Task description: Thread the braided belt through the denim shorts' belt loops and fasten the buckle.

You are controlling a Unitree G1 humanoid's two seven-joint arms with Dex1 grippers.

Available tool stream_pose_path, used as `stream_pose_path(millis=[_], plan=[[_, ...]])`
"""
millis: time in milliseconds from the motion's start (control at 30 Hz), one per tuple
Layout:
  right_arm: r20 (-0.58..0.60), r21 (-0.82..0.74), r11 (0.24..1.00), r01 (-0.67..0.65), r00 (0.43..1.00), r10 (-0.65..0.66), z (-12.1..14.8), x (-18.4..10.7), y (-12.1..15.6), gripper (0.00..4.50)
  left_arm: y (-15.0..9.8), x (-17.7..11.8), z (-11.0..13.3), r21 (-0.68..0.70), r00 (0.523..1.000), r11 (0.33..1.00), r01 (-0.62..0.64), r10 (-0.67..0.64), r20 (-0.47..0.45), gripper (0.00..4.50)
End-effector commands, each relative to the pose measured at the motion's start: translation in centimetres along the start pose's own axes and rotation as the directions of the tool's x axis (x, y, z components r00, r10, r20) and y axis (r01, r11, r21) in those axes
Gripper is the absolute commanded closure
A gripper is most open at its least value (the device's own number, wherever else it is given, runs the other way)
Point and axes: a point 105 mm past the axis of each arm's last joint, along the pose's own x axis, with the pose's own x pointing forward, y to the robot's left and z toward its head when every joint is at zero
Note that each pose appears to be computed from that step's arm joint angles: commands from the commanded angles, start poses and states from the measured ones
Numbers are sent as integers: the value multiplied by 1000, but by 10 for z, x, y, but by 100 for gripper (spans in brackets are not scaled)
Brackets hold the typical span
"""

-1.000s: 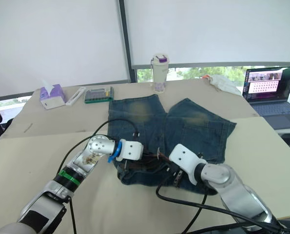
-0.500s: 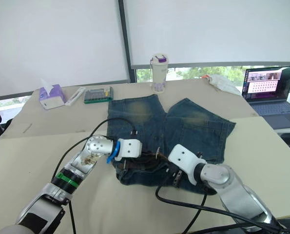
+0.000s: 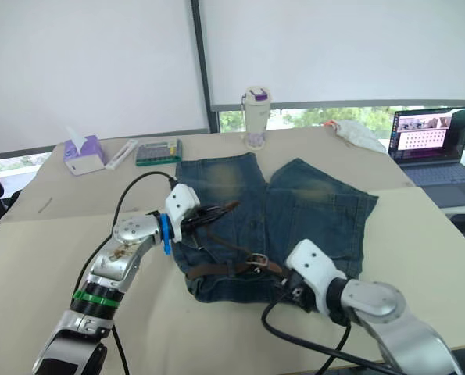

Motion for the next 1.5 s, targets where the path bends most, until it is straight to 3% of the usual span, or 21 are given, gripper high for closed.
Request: stream_pose_path(millis=[33,233,267,733,1000,1200,1400,1500], plan=[[74,-3,1000,-26,997,26,19,-2,2,234,-3,-4,8,-22,999,999,-40,41,26,450],[48,33,999,12,999,-14,11,26,-11,430,-15,-6,0,-58,998,996,-62,63,6,450],[46,37,999,15,999,-17,10,31,-12,446,-16,-7,0,-60,998,996,-63,63,4,450],[-42,0,1000,5,999,-5,-7,56,-15,446,-14,-12,-3,-73,994,992,-106,105,-13,450],[38,12,1000,-24,999,23,12,63,-8,446,-14,-12,-13,-108,990,984,-142,140,-19,450],[22,13,995,-98,995,97,9,62,4,446,-4,-17,-19,-145,979,968,-203,200,-33,450],[55,39,999,21,998,-23,15,59,-18,446,5,-20,-21,-171,969,954,-248,245,-38,450],[64,45,996,-83,995,80,14,52,-1,446,22,-27,-20,-252,935,901,-352,353,-43,450]])
